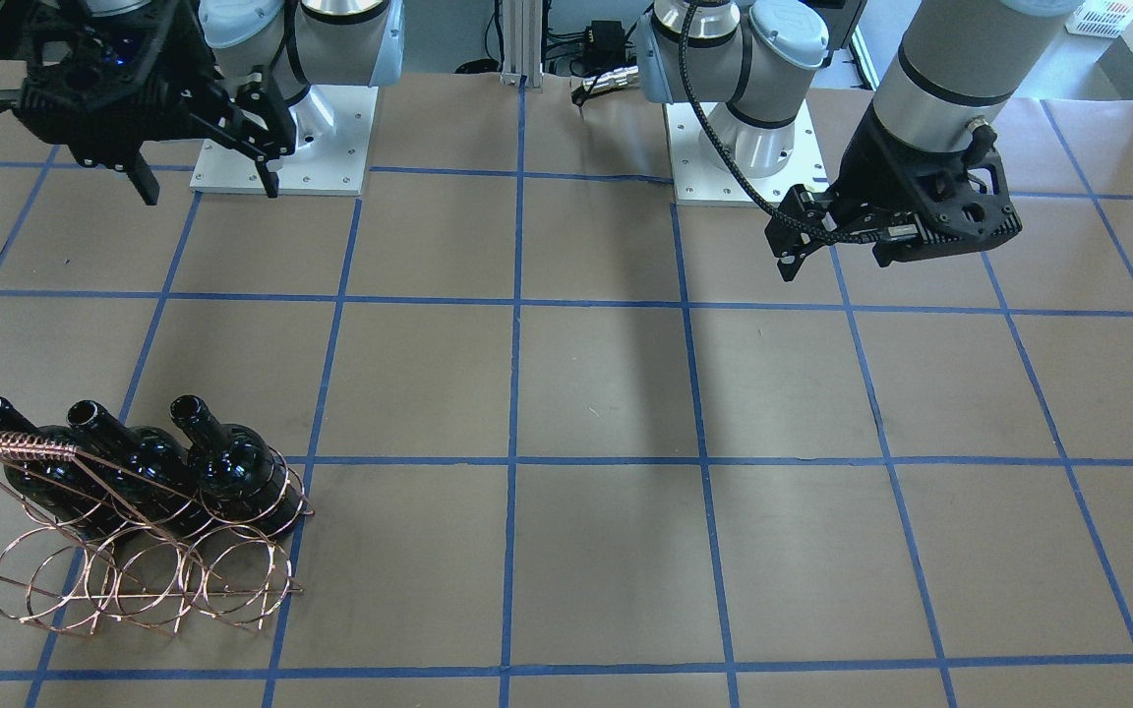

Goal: Place wine into wine basket
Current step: 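Open the right gripper and raise it away from the basket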

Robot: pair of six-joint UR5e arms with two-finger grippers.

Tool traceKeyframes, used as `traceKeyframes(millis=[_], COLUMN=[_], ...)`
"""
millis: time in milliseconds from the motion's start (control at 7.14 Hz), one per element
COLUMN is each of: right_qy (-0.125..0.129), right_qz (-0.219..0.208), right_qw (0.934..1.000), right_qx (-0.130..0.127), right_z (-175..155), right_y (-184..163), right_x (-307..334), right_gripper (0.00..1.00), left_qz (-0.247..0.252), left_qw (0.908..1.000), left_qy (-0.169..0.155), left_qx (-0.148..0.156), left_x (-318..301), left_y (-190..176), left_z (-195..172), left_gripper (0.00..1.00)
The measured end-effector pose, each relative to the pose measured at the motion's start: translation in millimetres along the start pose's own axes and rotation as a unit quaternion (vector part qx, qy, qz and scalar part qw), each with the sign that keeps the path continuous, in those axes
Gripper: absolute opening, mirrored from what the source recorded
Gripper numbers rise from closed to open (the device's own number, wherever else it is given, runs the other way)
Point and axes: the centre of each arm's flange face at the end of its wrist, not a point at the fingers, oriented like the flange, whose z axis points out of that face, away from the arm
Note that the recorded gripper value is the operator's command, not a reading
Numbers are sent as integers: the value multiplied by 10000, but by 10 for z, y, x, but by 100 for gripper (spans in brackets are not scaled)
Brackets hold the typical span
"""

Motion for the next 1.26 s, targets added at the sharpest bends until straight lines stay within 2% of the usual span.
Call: traceKeyframes(millis=[280,841,1261], right_qy=[1,-36,-47], right_qz=[390,592,591], right_qw=[9992,9982,9982], right_qx=[63,-74,-93], right_z=[-9,7,9], right_y=[2,80,91], right_x=[78,-83,-110], right_gripper=[100,100,100], left_qz=[1,9,7], left_qw=[10000,10000,10000], left_qy=[0,1,1], left_qx=[2,5,13], left_x=[-2,-1,2], left_y=[-1,-1,1], left_z=[-2,-3,-11], left_gripper=[100,100,100])
